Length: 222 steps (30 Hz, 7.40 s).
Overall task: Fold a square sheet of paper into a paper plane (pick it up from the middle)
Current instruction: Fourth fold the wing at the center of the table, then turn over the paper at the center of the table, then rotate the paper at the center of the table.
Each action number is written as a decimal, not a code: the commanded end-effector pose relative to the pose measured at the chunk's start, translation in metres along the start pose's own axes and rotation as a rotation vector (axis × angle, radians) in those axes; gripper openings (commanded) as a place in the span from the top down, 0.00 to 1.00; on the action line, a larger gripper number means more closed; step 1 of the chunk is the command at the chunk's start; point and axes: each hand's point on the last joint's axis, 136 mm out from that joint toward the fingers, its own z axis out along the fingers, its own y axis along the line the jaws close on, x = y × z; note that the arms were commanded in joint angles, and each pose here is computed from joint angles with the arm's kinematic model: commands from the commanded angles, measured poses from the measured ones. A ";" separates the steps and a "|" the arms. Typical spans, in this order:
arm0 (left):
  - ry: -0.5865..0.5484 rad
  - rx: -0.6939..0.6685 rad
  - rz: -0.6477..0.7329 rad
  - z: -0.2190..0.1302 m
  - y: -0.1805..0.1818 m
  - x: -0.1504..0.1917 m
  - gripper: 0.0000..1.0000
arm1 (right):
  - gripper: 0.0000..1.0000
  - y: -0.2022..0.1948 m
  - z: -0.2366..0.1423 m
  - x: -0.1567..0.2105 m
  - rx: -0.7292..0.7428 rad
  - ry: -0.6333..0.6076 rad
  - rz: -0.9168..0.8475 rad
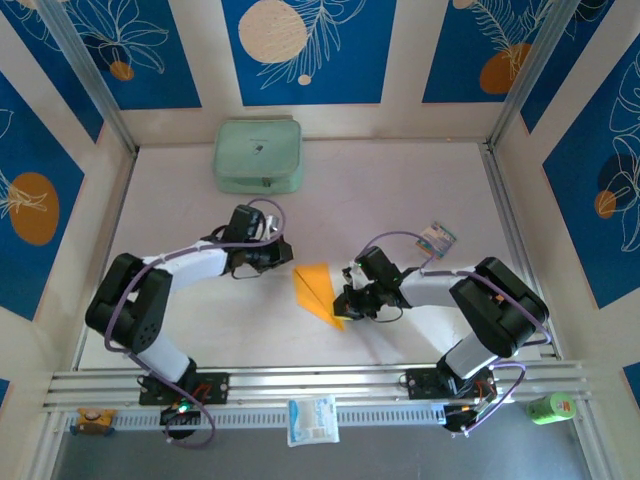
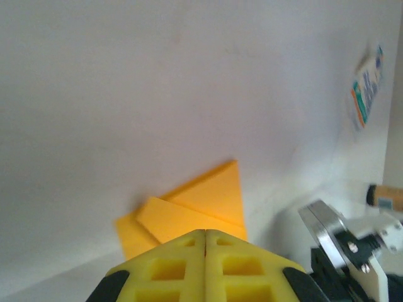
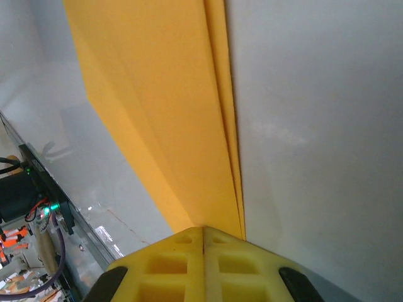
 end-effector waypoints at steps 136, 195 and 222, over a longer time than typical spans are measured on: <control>0.151 0.088 -0.027 0.056 -0.004 0.046 0.97 | 0.83 0.003 -0.015 0.010 -0.046 -0.160 0.193; -0.637 -0.421 0.208 -0.177 0.041 -0.013 0.27 | 0.96 0.017 -0.102 -0.042 1.282 -0.335 -0.572; -0.488 -0.130 0.255 -0.135 0.002 -0.001 0.51 | 0.83 0.065 -0.013 -0.043 0.196 -0.157 -0.273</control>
